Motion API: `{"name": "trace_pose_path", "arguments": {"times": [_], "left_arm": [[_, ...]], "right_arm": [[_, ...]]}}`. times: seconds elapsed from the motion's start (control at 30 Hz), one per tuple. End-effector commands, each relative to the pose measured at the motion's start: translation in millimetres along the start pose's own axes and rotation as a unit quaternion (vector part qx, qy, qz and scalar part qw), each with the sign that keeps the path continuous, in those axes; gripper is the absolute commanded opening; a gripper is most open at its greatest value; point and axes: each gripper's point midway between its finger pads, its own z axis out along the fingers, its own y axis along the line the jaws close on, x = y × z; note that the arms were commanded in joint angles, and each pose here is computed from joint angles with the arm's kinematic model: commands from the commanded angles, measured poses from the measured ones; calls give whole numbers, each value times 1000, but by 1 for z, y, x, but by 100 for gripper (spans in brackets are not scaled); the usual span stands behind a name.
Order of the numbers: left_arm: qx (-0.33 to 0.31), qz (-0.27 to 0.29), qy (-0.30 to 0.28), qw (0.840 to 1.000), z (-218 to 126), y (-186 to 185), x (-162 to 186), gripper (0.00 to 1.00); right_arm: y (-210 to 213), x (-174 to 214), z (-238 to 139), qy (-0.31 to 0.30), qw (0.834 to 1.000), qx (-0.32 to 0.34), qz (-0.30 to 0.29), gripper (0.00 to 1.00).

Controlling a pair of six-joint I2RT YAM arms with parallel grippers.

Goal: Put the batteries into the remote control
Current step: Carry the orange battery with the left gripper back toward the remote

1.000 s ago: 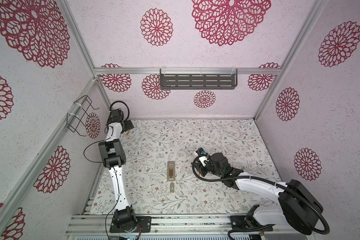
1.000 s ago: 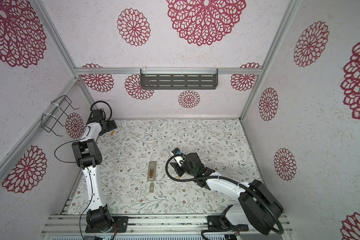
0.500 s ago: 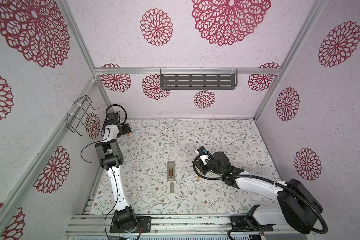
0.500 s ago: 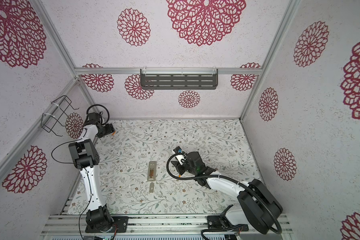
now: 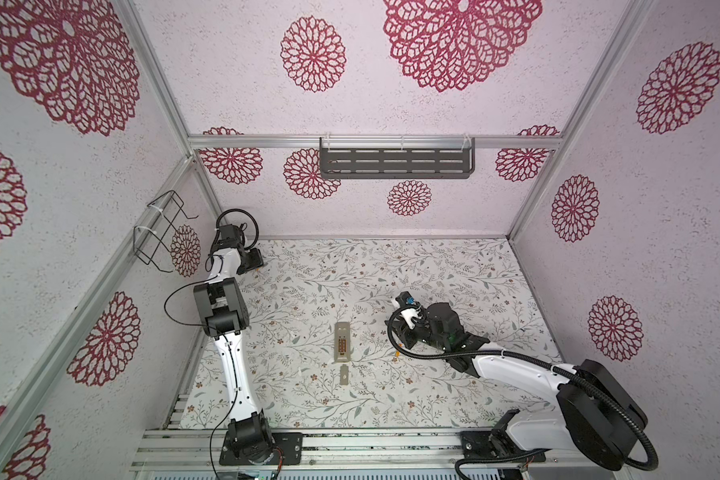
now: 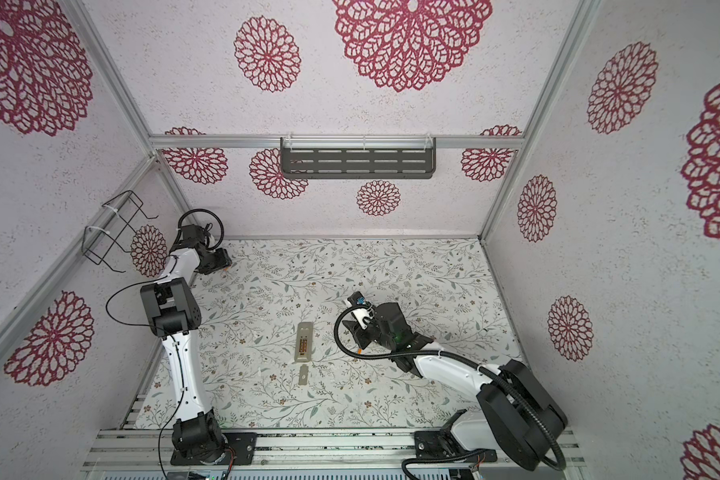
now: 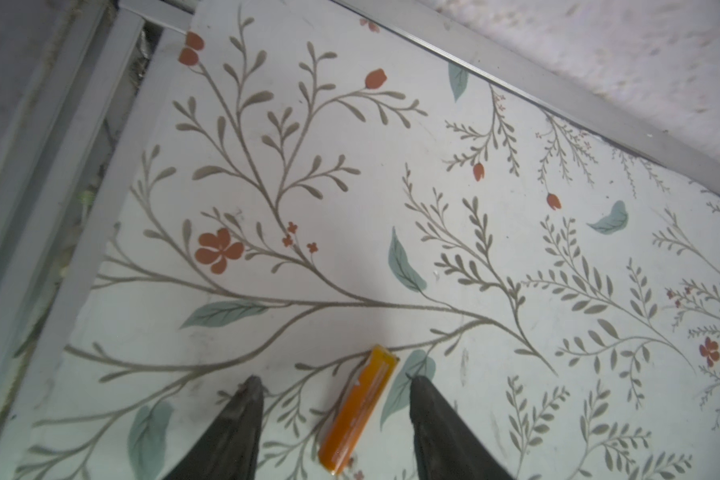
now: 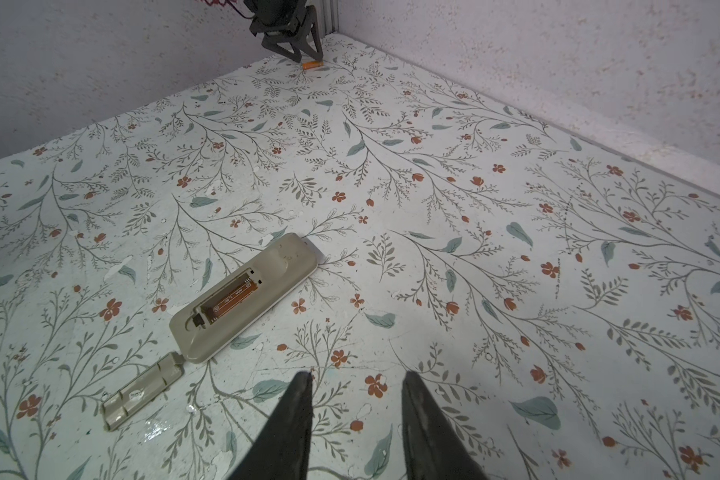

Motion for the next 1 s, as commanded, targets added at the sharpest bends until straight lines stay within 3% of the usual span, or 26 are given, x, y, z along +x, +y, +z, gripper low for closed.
{"name": "trace_pose_path", "arguments": {"times": [0.0,0.23,0.63,0.97], "left_arm": [[-3,24,17,1000,0,-11,7,57],[-28,47,28,998,2,-15,16,48],[-74,66,34,995,5,-16,21,17],[-71,58,38,995,1,-22,27,0]], "right_arm": [[-5,-18,-9,-30,999,11,4,38],[-7,-22,-15,-38,999,17,4,39],[-13,-29,-30,-56,998,38,1,38],[-19,-35,-41,-69,996,57,1,38]]}}
